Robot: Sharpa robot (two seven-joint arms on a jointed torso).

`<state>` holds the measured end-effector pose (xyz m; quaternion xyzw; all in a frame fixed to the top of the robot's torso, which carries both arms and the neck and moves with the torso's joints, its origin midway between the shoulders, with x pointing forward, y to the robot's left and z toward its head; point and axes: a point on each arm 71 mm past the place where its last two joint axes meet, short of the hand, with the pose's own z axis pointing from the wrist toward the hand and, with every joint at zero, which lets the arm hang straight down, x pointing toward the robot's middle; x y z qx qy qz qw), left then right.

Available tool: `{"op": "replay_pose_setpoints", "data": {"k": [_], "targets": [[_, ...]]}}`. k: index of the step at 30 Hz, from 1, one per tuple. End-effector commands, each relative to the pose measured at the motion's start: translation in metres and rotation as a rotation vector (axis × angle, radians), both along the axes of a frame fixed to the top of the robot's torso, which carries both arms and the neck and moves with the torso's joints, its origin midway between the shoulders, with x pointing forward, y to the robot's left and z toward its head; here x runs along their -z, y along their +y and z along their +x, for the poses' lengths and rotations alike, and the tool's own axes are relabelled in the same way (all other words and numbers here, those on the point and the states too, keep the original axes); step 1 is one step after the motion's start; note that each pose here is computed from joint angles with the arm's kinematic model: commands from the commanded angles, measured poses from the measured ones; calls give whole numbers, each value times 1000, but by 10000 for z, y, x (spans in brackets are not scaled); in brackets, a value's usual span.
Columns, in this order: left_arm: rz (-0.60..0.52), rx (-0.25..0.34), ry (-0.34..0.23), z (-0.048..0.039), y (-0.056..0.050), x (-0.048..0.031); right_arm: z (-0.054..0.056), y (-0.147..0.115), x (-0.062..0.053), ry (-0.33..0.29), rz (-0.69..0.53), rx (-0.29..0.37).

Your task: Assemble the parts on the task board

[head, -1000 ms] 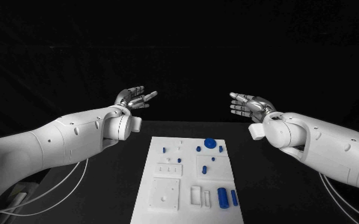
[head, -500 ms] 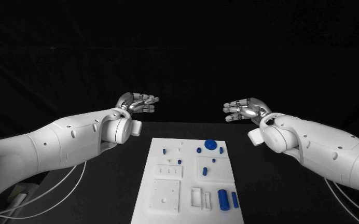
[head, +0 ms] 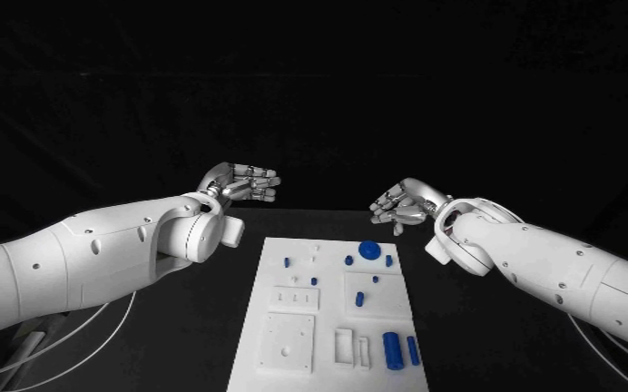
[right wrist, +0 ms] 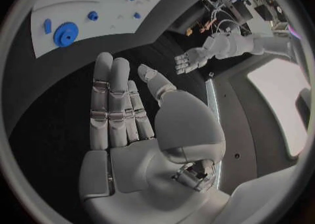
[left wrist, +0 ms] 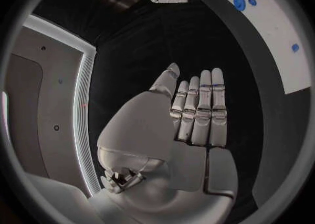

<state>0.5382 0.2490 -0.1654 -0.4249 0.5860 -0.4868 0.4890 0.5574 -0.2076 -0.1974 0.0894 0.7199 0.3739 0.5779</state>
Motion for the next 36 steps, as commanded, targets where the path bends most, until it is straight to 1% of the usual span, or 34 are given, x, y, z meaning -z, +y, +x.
{"op": "replay_pose_setpoints", "data": {"k": [1,5,8,13,17,21,26,36], "targets": [[2,62,-41,-66,-78,-75,-40,125,0,-120,-264,-73],[-4,90,-48,-130,-133,-106,-62,241,-5,-170,-356,-96],[-7,104,-48,-159,-167,-114,-81,315,0,-192,-398,-112],[-8,129,-47,-193,-222,-117,-130,441,45,-217,-463,-139],[-9,138,-47,-203,-242,-117,-147,499,73,-238,-509,-136],[-10,146,-46,-214,-261,-116,-152,527,96,-261,-567,-116],[-12,157,-42,-223,-282,-112,-153,531,121,-271,-610,-100],[-17,172,-38,-243,-311,-112,-165,536,206,-251,-633,-102]]}}
